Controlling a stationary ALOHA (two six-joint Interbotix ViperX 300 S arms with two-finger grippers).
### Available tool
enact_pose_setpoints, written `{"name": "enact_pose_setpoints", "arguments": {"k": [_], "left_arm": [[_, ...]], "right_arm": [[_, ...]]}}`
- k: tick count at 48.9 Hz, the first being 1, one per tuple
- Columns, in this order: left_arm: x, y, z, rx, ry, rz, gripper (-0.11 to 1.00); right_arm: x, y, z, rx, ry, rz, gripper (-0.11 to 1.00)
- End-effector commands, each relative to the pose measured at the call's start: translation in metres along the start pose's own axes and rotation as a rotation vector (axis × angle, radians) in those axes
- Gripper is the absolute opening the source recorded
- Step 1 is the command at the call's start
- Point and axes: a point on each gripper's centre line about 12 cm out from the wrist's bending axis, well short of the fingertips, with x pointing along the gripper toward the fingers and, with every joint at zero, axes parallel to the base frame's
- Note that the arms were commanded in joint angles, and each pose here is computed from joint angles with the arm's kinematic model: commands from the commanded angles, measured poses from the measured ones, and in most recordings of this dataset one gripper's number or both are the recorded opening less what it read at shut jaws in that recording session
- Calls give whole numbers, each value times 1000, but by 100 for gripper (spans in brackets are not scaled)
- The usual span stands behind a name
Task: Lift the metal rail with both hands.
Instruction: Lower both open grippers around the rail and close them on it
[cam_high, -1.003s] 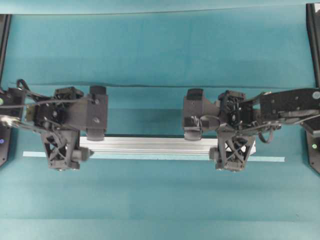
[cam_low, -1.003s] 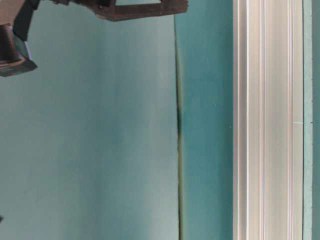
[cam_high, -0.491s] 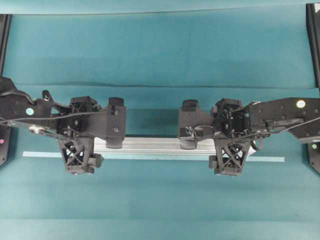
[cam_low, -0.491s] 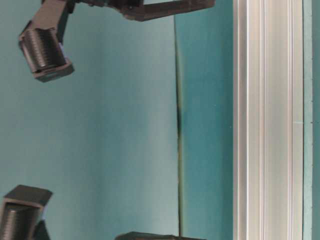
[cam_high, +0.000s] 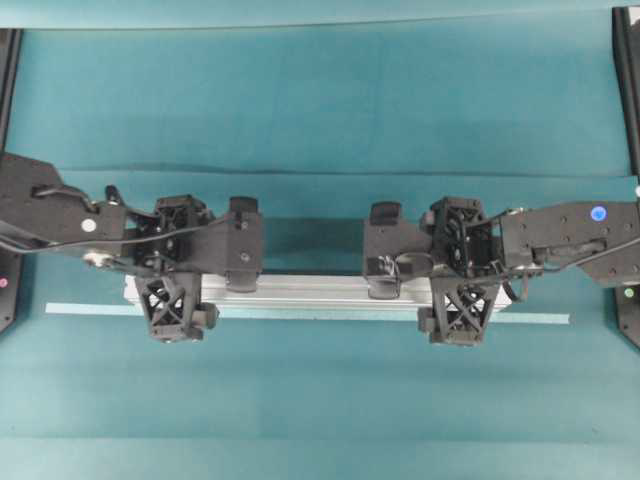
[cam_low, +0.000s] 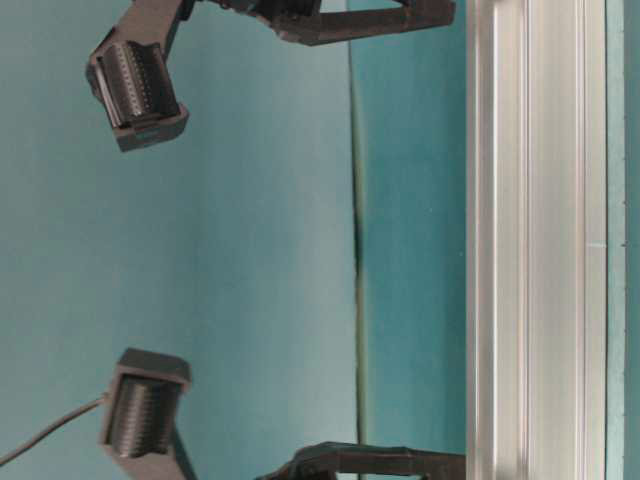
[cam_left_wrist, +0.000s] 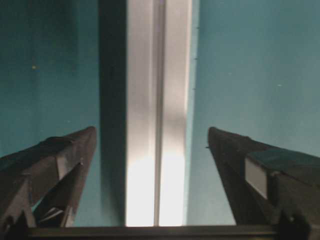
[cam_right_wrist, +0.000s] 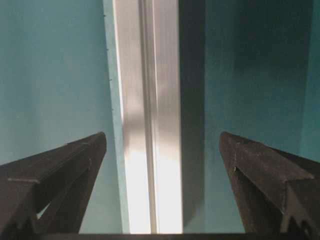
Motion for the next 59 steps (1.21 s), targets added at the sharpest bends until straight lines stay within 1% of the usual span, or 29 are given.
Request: {"name": "enact_pose_setpoints", "arguments": {"k": [1,14,20,30,34,48,53,59], "left_arm": [[1,0,2,7,-11,0,99],[13,0,-5,5,-17,-1,99],[17,2,-4,-2,-23,1,99],[29,4,-11,-8,-3,3,99],[30,4,-12,-14,0,3,99],[32,5,-13,-10,-9,3,99],[32,5,-15,-23,-4,3,99],[31,5,-15,-23,-8,3,99]], "right_arm": [[5,1,0,-6,9,-1,96],[23,1,-2,-9,17,1,96],[31,1,-4,-12,15,1,96],[41,2,-7,-11,16,3,96],[43,2,-6,-10,6,5,96],[47,2,-7,-9,-1,6,96],[47,2,-7,-6,-4,6,96],[47,2,-7,-6,-6,7,96]]}}
